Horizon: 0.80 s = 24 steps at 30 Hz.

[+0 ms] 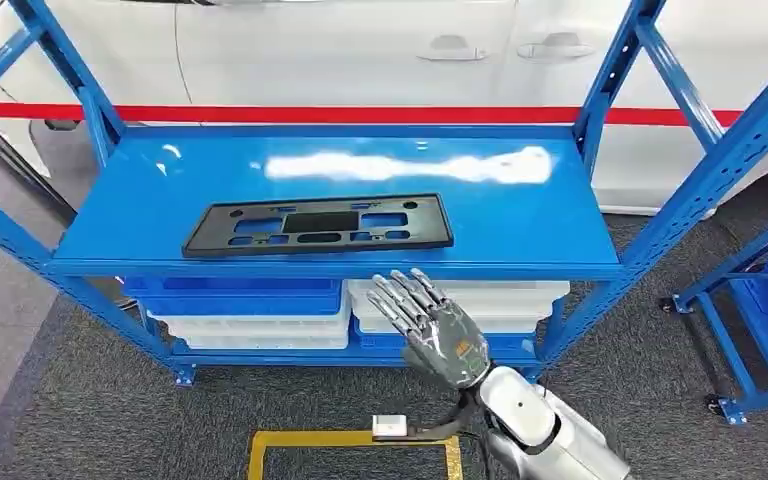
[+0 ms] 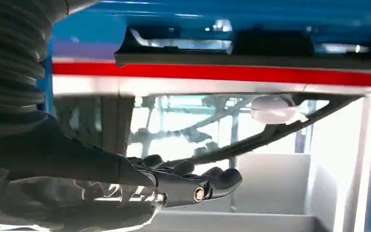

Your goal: Take the parts from the cabinet and place them on the table.

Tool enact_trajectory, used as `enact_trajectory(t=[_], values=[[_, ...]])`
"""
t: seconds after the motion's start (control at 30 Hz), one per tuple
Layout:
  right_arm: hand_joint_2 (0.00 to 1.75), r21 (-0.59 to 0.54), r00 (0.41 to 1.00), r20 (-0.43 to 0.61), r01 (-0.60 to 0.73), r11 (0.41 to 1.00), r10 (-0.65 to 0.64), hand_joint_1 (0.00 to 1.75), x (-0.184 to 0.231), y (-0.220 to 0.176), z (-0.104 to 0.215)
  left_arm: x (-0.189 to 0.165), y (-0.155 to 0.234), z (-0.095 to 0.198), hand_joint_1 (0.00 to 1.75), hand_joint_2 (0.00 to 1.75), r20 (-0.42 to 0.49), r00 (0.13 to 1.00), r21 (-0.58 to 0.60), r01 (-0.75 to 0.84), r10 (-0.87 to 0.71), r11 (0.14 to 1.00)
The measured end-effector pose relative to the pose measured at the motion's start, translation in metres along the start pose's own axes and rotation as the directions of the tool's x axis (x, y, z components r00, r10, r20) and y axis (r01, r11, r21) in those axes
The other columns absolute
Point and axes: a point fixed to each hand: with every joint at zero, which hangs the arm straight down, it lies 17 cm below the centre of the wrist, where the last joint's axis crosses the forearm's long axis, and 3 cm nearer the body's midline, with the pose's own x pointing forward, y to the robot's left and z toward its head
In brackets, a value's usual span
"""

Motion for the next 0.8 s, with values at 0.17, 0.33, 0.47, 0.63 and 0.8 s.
enact_trajectory(t=[0.17,0.33,0.47,0.63,0.8], values=[[1.75,0.025,0.989,0.073,-0.134,0.991,0.132,0.0,-0.014,0.009,0.023,0.007,-0.008,0.001,0.0,0.0,0.03,1.0,-0.042,-0.003,0.004,0.999],[1.75,0.035,0.989,0.075,-0.133,0.99,0.13,0.0,-0.013,0.015,0.025,0.009,-0.008,0.0,0.0,0.0,0.038,0.999,-0.046,0.002,-0.001,0.999],[1.75,0.041,0.994,0.061,-0.098,0.994,0.095,0.0,-0.002,0.021,0.022,0.009,-0.008,0.0,0.0,0.0,0.042,0.999,-0.053,0.011,-0.008,0.999],[1.75,0.04,0.996,0.045,-0.075,0.996,0.074,0.0,-0.002,0.022,0.019,0.008,-0.009,0.001,0.0,0.0,0.043,0.999,-0.059,0.021,-0.019,0.998],[1.75,0.039,0.998,0.034,-0.058,0.998,0.057,0.0,-0.003,0.022,0.019,0.008,-0.002,-0.001,0.0,0.0,0.045,0.999,-0.051,0.03,-0.028,0.998]])
